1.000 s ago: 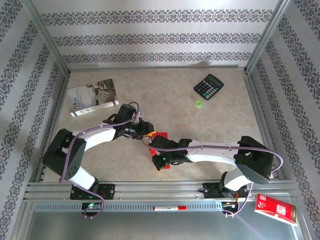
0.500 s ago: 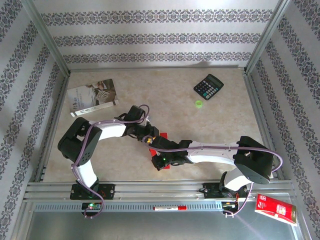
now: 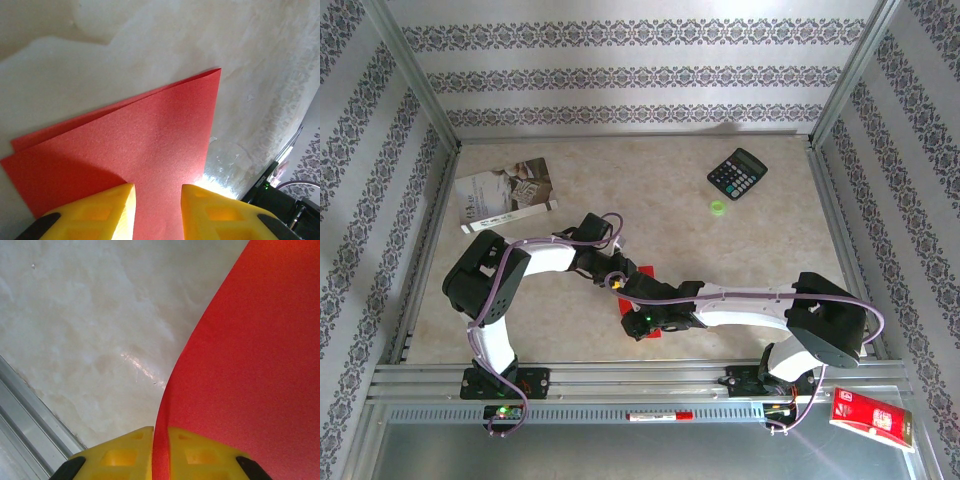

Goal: Fold a paper plane with a square sheet of paper (pick it up from the middle)
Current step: Third fold the triangle at the center of the table.

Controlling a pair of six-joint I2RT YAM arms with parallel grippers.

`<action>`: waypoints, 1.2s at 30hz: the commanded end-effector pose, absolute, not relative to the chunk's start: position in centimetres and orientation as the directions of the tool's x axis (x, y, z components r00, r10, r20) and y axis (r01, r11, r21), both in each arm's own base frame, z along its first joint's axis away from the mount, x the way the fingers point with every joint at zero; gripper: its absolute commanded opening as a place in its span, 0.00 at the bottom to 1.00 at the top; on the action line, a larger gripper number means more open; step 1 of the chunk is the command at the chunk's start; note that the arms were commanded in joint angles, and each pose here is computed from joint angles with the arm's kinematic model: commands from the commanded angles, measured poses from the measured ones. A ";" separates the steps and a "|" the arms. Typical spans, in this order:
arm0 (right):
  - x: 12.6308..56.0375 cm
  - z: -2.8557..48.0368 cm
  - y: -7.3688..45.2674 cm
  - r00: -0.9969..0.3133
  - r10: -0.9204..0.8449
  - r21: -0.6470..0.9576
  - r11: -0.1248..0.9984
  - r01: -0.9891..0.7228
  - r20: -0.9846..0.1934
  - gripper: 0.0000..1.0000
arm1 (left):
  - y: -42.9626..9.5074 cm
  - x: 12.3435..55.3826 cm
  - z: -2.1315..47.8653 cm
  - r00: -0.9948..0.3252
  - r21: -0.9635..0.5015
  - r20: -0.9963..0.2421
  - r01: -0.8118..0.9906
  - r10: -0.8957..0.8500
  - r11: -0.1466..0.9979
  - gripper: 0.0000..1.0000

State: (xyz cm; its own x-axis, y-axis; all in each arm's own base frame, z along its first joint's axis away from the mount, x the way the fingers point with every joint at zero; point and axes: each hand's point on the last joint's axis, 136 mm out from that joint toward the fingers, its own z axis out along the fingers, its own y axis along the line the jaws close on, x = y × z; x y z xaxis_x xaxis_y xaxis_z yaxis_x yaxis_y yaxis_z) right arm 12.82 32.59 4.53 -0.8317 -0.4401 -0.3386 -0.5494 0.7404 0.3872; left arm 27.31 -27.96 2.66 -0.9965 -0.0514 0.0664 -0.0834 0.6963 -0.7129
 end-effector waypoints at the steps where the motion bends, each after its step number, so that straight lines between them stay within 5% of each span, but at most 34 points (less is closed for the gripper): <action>1: 12.7 4.2 32.4 -0.824 -0.452 0.383 0.734 -0.561 -0.341 0.12 | -27.7 26.9 2.0 -0.997 -0.681 0.070 -0.067 -0.027 0.729 0.29; 6: 13.5 4.7 32.1 -0.838 -0.422 0.414 0.733 -0.540 -0.346 0.05 | -27.4 26.8 1.2 -0.997 -0.663 0.073 -0.064 -0.021 0.746 0.27; 36: 18.3 3.4 28.7 -0.933 -0.283 0.535 0.764 -0.359 -0.222 0.07 | -26.8 26.0 -0.3 -0.997 -0.608 0.076 -0.031 0.020 0.794 0.27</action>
